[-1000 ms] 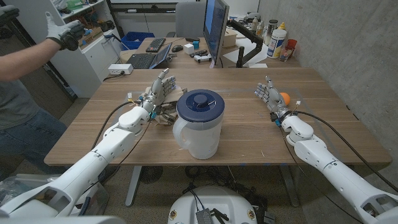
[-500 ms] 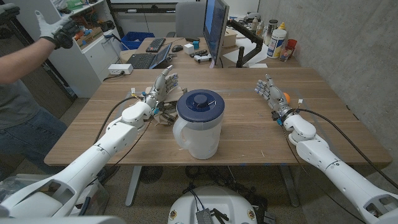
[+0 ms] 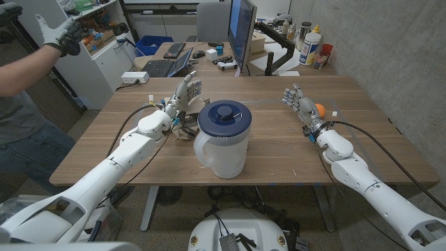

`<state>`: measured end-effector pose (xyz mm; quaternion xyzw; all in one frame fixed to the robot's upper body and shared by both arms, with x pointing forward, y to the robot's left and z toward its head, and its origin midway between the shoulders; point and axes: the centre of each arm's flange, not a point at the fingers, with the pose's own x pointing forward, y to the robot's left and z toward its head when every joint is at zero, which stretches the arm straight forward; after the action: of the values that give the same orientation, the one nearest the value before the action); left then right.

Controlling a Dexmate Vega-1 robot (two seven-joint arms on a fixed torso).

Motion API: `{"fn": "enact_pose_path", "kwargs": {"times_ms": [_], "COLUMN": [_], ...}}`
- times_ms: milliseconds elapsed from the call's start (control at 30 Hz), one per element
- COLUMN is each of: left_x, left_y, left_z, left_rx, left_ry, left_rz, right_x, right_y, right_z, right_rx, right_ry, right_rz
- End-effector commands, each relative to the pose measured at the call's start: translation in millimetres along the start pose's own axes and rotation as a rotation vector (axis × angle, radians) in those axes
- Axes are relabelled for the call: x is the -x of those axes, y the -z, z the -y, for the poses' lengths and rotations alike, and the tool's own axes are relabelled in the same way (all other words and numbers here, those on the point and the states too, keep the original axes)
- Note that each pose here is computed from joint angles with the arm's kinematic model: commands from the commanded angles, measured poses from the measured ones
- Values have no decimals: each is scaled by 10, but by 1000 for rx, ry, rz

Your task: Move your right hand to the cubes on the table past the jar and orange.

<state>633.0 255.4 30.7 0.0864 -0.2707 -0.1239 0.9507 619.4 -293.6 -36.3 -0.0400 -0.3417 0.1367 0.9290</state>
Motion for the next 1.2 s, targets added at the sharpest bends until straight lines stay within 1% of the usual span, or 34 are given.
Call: {"fn": "enact_pose_path", "kwargs": {"times_ms": [33, 300, 500, 767, 1033, 1200], "left_x": [-10, -2, 14, 28, 38, 43], "left_y": [-65, -157, -207, -228, -224, -214], "left_z": [32, 41, 58, 74, 76, 75], "left_rx": [-19, -36, -44, -43, -41, -36], "left_ry": [2, 0, 1, 4, 8, 14], "left_rz": [-4, 0, 6, 7, 3, 3], "right_x": [25, 37, 47, 47, 57, 63], "right_y": [-22, -78, -131, -212, -224, -227], "right_z": [-71, -124, -174, -282, -370, -450], "right_rx": [39, 71, 108, 179, 233, 297], "right_ry": [-28, -36, -54, -94, -121, -144], "right_rz": [57, 110, 134, 163, 178, 195]}}
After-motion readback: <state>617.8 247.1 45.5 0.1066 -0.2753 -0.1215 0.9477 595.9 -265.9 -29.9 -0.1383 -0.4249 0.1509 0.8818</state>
